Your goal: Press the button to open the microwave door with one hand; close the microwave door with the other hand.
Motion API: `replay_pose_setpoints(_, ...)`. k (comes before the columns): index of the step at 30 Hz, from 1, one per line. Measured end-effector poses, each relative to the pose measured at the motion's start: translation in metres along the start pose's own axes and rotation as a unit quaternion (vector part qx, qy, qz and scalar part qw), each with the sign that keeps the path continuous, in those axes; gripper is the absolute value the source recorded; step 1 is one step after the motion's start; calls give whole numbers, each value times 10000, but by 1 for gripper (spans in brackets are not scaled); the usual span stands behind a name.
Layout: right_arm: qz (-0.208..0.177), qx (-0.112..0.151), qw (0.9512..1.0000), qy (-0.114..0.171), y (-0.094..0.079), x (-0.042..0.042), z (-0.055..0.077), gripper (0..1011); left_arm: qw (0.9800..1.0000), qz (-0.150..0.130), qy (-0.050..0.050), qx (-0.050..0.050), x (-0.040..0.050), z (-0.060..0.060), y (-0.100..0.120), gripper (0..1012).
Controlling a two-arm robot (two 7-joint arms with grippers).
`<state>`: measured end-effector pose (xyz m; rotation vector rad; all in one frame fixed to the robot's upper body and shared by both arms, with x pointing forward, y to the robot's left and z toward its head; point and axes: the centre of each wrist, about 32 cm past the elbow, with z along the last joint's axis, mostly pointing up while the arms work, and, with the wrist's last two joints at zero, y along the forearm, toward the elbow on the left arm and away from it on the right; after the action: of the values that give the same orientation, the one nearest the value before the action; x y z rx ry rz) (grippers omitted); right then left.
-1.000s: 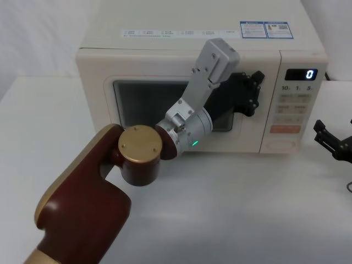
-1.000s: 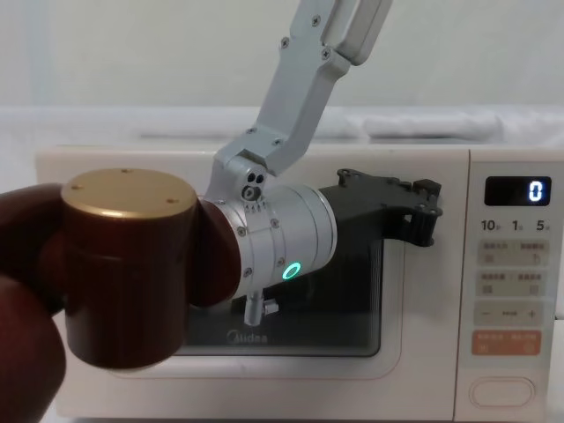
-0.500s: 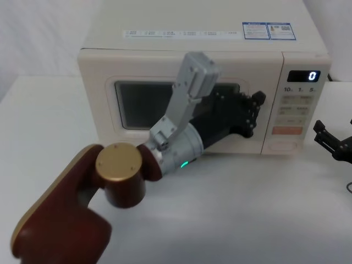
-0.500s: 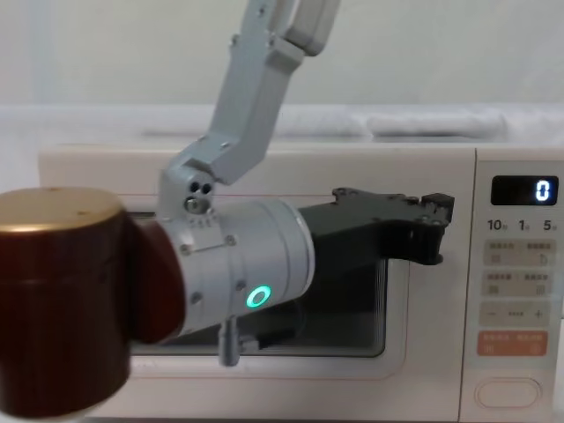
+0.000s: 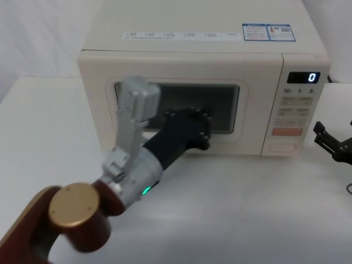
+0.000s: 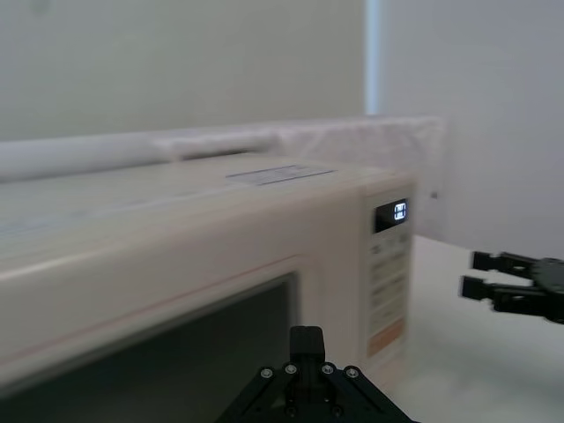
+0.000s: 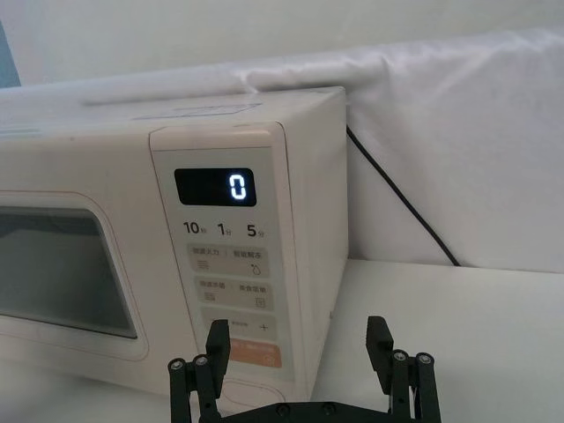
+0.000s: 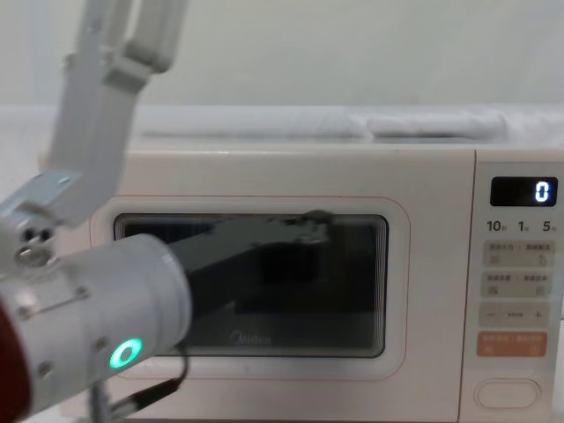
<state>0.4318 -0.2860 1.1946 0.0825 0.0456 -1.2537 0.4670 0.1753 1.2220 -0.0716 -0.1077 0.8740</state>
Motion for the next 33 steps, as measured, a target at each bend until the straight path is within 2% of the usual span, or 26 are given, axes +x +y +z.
replay_pose_setpoints(1,0,0,10000,0,0,0,0,1002,10000,0,0,0,0,0,0,0)
replay_pose_setpoints(6,0,0,10000,0,0,0,0,1002,9984,567,62,-63,4,-67,219,0)
replay_pose_setpoints(7,0,1,10000,0,0,0,0,1002,9977,664,69,-82,6,-73,251,0)
replay_pose_setpoints(9,0,1,10000,0,0,0,0,1002,9947,1015,92,-142,19,-105,362,0)
replay_pose_setpoints(10,0,0,10000,0,0,0,0,1002,9947,1015,92,-142,19,-105,362,0)
replay_pose_setpoints(11,0,0,10000,0,0,0,0,1003,9927,1190,110,-172,31,-121,422,0)
replay_pose_setpoints(12,-1,0,10000,0,0,0,0,1002,9917,1269,118,-178,41,-130,450,0)
replay_pose_setpoints(13,0,0,10000,-1,0,0,0,1002,9893,1442,129,-197,64,-147,512,0)
replay_pose_setpoints(16,0,0,10000,0,0,0,0,1002,9858,1659,147,-205,97,-172,594,0)
replay_pose_setpoints(17,0,0,10000,0,0,0,0,1002,9831,1811,158,-203,126,-191,655,0)
replay_pose_setpoints(20,0,0,10000,0,0,0,0,1002,9793,2008,171,-200,171,-216,736,0)
replay_pose_setpoints(21,0,0,10000,-1,0,0,0,1002,9767,2130,181,-198,205,-232,789,0)
replay_pose_setpoints(22,-1,0,10000,0,0,0,0,1002,9755,2183,183,-194,223,-241,813,0)
replay_pose_setpoints(23,0,0,10000,-1,0,0,0,1002,9732,2284,187,-176,260,-263,859,0)
replay_pose_setpoints(27,0,0,10000,0,0,0,0,1002,9690,2461,182,-142,328,-305,942,0)
replay_pose_setpoints(29,0,0,10000,0,0,0,0,1002,9652,2608,166,-107,391,-343,1013,0)
replay_pose_setpoints(30,0,0,10000,0,0,0,0,1002,9652,2608,166,-107,391,-343,1013,0)
replay_pose_setpoints(32,0,0,10000,-1,0,0,0,1002,9618,2731,165,-52,440,-394,1075,0)
replay_pose_setpoints(33,0,0,10000,0,0,0,0,1002,9611,2757,168,-39,450,-407,1086,0)
